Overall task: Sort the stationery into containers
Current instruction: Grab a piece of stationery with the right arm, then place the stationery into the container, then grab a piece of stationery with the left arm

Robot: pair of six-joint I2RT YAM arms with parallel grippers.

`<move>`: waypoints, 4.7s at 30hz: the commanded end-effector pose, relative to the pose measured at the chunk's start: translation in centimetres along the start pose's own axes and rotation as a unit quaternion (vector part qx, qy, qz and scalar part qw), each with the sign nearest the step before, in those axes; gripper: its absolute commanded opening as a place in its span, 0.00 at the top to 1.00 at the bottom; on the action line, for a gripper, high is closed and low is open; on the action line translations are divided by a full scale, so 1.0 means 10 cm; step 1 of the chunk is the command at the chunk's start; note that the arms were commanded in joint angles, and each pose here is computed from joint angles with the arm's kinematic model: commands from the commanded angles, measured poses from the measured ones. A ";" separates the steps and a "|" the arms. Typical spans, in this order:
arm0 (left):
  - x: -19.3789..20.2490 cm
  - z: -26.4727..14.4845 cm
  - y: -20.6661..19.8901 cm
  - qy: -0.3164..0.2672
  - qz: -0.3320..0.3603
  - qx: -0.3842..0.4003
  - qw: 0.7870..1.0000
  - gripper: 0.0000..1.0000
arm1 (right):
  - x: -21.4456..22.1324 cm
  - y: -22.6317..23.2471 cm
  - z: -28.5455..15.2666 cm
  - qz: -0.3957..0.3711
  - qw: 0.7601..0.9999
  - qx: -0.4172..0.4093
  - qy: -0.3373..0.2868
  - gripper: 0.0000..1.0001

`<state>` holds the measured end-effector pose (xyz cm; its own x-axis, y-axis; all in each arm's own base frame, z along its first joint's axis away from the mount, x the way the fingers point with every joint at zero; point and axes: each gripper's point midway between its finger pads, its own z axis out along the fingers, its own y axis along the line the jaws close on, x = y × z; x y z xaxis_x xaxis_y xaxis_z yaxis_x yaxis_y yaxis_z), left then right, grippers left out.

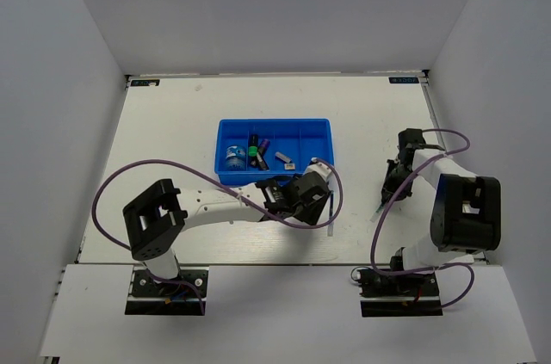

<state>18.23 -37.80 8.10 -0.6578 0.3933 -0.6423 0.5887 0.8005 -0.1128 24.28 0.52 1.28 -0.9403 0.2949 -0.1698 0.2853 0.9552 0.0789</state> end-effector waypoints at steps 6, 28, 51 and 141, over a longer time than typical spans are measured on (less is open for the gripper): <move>-0.01 -0.01 0.01 -0.007 -0.016 0.004 1.000 0.32 | -0.03 0.02 0.08 0.017 1.000 -0.001 0.009 0.87; -0.22 -0.71 0.38 -0.077 -0.048 -0.035 0.995 0.32 | -0.96 1.50 -1.53 -0.171 0.894 -0.366 -0.193 1.00; -0.11 -0.67 0.41 -0.061 -0.057 -0.070 0.994 0.32 | -1.09 2.61 -0.93 -0.290 0.893 -0.301 -0.167 0.55; -1.51 -0.18 0.31 -0.096 -0.125 -0.147 0.977 1.00 | -0.40 0.45 -1.17 -0.084 0.952 -0.189 -0.225 0.46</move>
<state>26.03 -41.29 15.26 -0.6862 0.1846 -0.7036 0.2907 0.9563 -0.0326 27.00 3.14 13.15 -0.7784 0.2113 -0.5911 -0.0009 0.9413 0.3377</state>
